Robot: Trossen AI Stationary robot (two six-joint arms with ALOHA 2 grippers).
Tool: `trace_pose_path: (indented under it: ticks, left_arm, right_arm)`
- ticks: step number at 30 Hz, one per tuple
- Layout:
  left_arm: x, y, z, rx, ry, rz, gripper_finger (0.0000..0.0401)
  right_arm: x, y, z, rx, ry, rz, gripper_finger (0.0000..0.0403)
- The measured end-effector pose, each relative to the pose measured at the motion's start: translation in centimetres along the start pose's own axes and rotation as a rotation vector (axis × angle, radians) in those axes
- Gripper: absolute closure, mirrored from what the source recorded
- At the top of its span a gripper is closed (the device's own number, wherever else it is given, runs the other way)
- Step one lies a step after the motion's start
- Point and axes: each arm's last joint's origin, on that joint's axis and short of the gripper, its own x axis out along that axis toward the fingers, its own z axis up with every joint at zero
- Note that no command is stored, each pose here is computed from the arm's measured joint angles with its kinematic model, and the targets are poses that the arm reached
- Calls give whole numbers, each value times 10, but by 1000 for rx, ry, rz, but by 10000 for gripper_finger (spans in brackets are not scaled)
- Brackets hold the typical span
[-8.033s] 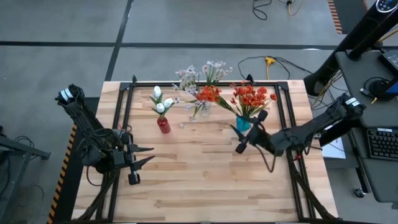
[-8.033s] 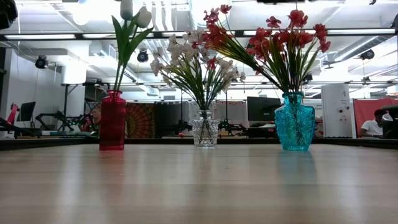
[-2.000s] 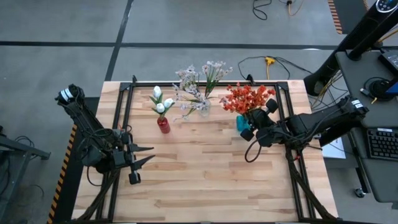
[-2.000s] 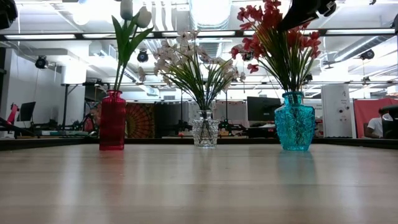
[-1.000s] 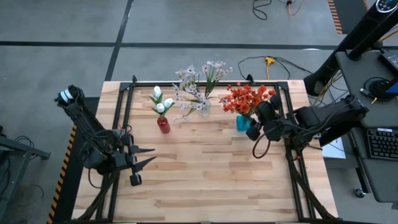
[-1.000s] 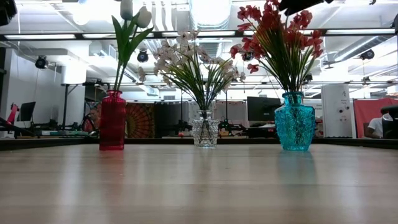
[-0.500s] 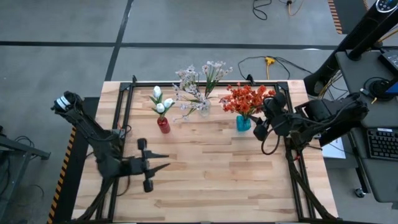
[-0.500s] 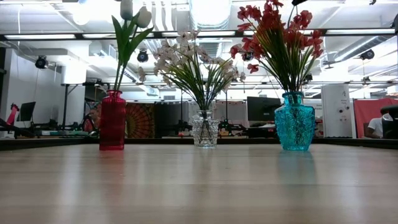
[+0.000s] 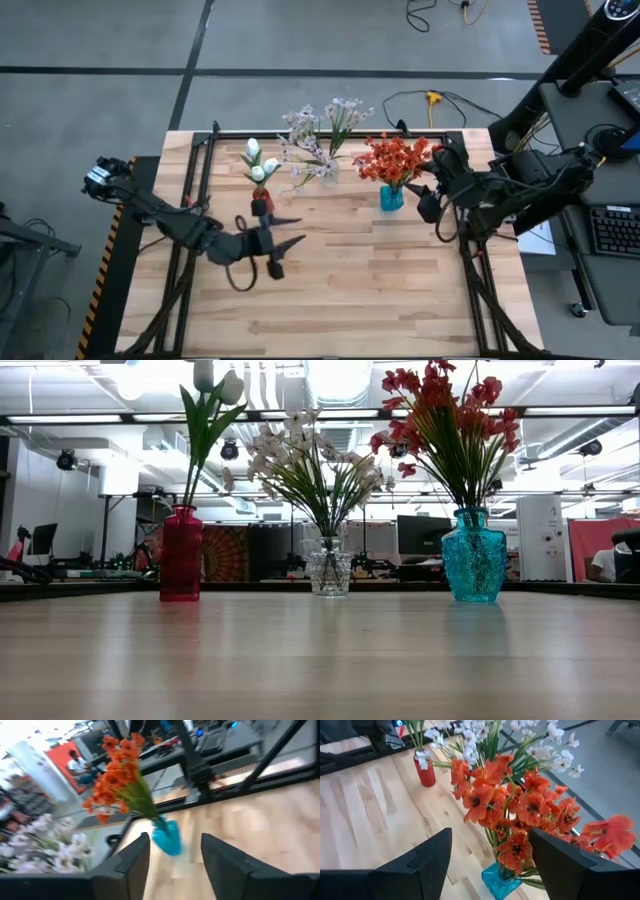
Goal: Sort flowers into vase by color
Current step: Put the orange flowers into the blue vase, then adjust the white flowers
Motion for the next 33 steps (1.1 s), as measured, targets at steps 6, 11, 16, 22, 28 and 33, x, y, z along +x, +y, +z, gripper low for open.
trace_pose_path:
  ticks: [6,11,16,22,28,33]
  left_arm:
    - [46,11,-4,132,46,95,204]
    - [90,29,-12,191,119,155,195]
    - [120,45,-25,196,165,164,195]
    - [146,56,-29,267,207,205,196]
    - [172,74,-41,291,262,251,196]
    - [188,89,-55,276,272,255,196]
  right_arm:
    - [-1,0,3,-11,-9,3,145]
    - [1,3,3,-22,-4,-1,145]
    - [0,2,3,-18,1,11,145]
    - [-7,1,8,20,10,78,145]
    - [-14,-2,14,38,-13,93,145]
    - [-16,-2,15,39,-17,96,145]
